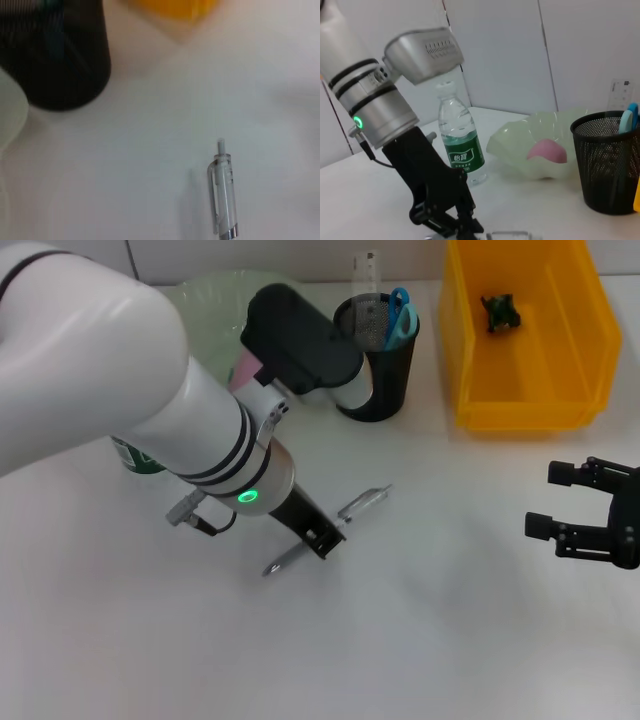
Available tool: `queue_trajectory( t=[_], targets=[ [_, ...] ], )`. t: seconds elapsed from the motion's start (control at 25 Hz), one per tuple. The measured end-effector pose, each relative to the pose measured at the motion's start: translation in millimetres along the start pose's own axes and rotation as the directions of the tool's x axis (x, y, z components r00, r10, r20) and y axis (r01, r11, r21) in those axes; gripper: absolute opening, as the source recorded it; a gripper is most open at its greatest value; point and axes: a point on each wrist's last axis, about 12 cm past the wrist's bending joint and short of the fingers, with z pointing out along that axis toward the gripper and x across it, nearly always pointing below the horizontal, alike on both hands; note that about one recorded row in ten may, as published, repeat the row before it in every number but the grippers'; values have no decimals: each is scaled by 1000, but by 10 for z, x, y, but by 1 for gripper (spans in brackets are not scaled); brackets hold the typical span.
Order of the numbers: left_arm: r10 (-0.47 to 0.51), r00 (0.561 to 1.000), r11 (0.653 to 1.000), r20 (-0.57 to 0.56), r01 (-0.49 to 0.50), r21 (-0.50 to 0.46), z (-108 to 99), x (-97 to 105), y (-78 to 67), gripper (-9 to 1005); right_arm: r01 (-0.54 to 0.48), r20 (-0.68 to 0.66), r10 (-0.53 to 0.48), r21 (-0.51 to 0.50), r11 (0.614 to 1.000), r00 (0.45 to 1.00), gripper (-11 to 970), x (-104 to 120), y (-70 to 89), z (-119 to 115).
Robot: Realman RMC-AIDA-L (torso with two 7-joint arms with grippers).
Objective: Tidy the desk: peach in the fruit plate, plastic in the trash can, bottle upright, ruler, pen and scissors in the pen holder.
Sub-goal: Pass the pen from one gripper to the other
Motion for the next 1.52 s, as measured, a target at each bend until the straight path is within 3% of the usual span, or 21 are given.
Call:
queue_trajectory(
  t=[0.12, 0.16, 0.2, 0.28, 0.32, 0.4, 0.48, 0.6, 0.68, 0.92, 0.96, 1.32, 1.52],
  targets=[
    [25, 998, 1000, 64, -24, -14, -124, -100, -23, 133, -2, 6, 2, 5, 1000, 1000, 835, 0, -2, -9],
    [30, 987, 999, 161, -25, -33, -243, -192, -1, 134, -2, 7, 2, 8, 1000, 1000, 835, 1, -3, -13],
    [31, 985, 999, 168, -25, -35, -251, -195, 2, 135, -3, 8, 3, 10, 1000, 1000, 835, 2, -5, -15],
    [47, 950, 997, 308, -27, -68, -377, -281, 36, 137, -6, 11, 5, 15, 1000, 1000, 835, 3, -9, -20],
    [65, 898, 995, 435, -23, -100, -481, -339, 62, 137, -7, 13, 7, 16, 1000, 1000, 835, 4, -10, -20],
    [77, 830, 992, 552, -10, -124, -552, -383, 84, 139, -8, 15, 8, 17, 1000, 1000, 835, 3, -13, -19],
    [82, 727, 990, 681, 17, -138, -597, -423, 98, 141, -9, 16, 9, 16, 1000, 1000, 835, 3, -13, -15],
    [97, 601, 985, 794, 57, -164, -523, -435, 92, 144, -6, 17, 5, 15, 1000, 1000, 835, -1, -15, -9],
    [119, 559, 978, 821, 79, -196, -434, -443, 89, 145, -4, 16, 4, 18, 1000, 1000, 835, -5, -22, -2],
    [197, 531, 950, 825, 104, -294, -54, -490, 31, 151, -13, 21, 12, 13, 1000, 1000, 835, 2, -27, 43],
    [210, 509, 942, 835, 122, -312, -13, -491, 27, 151, -13, 21, 12, 12, 1000, 1000, 835, 1, -27, 46],
    [233, 406, 934, 884, 161, -320, 152, -352, 175, 159, -9, 17, 9, 4, 1000, 1000, 834, -5, -24, 65],
    [231, 414, 934, 881, 161, -320, 219, -290, 246, 164, -3, 17, 3, -2, 1000, 1000, 834, -27, -33, 86]
  ],
)
